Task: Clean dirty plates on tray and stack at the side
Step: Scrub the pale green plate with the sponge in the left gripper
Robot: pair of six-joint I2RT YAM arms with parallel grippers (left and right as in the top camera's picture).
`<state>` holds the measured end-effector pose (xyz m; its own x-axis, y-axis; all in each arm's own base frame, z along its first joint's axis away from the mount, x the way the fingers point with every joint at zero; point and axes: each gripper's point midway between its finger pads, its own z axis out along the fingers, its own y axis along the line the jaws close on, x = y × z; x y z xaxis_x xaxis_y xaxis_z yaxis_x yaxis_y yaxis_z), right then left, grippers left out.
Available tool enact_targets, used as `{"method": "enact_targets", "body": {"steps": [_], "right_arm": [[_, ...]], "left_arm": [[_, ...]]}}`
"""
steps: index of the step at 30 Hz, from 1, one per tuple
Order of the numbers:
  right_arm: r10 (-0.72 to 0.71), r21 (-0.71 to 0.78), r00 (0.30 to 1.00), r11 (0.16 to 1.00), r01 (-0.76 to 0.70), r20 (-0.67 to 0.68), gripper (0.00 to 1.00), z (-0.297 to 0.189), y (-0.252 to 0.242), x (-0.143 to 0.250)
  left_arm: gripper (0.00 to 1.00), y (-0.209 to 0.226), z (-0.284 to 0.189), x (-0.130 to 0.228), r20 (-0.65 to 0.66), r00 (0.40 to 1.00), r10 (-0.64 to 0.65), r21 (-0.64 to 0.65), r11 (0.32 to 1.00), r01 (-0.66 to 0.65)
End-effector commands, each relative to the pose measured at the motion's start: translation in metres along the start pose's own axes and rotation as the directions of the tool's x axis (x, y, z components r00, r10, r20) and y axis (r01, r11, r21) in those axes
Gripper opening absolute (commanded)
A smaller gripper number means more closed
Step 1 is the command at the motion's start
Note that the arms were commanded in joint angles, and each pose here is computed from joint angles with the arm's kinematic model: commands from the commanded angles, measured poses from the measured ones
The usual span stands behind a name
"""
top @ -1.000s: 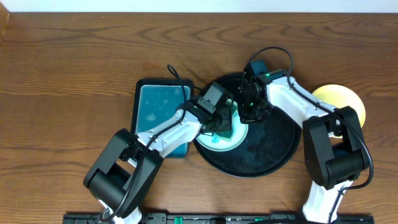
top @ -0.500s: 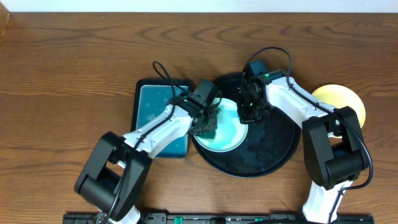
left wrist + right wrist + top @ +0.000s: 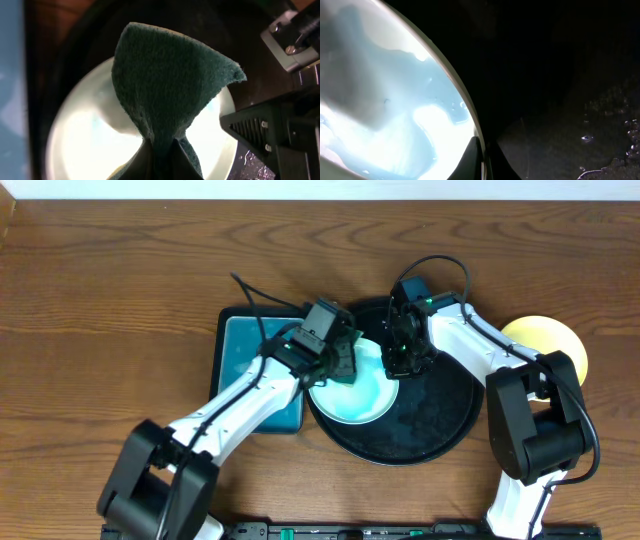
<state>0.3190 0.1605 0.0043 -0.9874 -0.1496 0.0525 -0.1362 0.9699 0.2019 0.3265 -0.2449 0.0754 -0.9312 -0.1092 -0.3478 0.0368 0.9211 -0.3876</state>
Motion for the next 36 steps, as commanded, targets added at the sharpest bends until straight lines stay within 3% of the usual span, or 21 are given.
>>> {"method": "enact_targets", "body": {"steps": [1,8,20,26,36], "right_arm": [[-0.011,0.003,1.0,1.0,0.011,-0.028,0.01,0.005,0.005,0.008],[-0.012,0.003,1.0,1.0,0.012,-0.028,0.01,0.005,0.005,0.008],[-0.011,0.003,0.999,1.0,0.011,-0.03,0.01,0.005,0.005,0.009],[-0.011,0.004,0.999,1.0,0.011,-0.03,0.01,0.005,0.005,0.009],[-0.012,0.003,1.0,1.0,0.012,-0.024,0.01,0.005,0.005,0.007]], "left_arm": [[0.07,-0.004,0.022,0.019,-0.054,0.998,-0.016,-0.004,1.0,0.016],[0.08,-0.012,0.056,0.039,-0.091,0.996,0.002,-0.004,1.0,-0.002],[0.07,0.046,0.044,0.072,-0.252,0.963,-0.093,-0.205,0.978,0.041],[0.07,0.056,0.017,0.046,-0.198,0.97,-0.141,-0.201,0.974,0.101],[0.07,0.037,-0.045,-0.001,-0.023,0.997,-0.08,-0.063,0.995,0.078]]}}
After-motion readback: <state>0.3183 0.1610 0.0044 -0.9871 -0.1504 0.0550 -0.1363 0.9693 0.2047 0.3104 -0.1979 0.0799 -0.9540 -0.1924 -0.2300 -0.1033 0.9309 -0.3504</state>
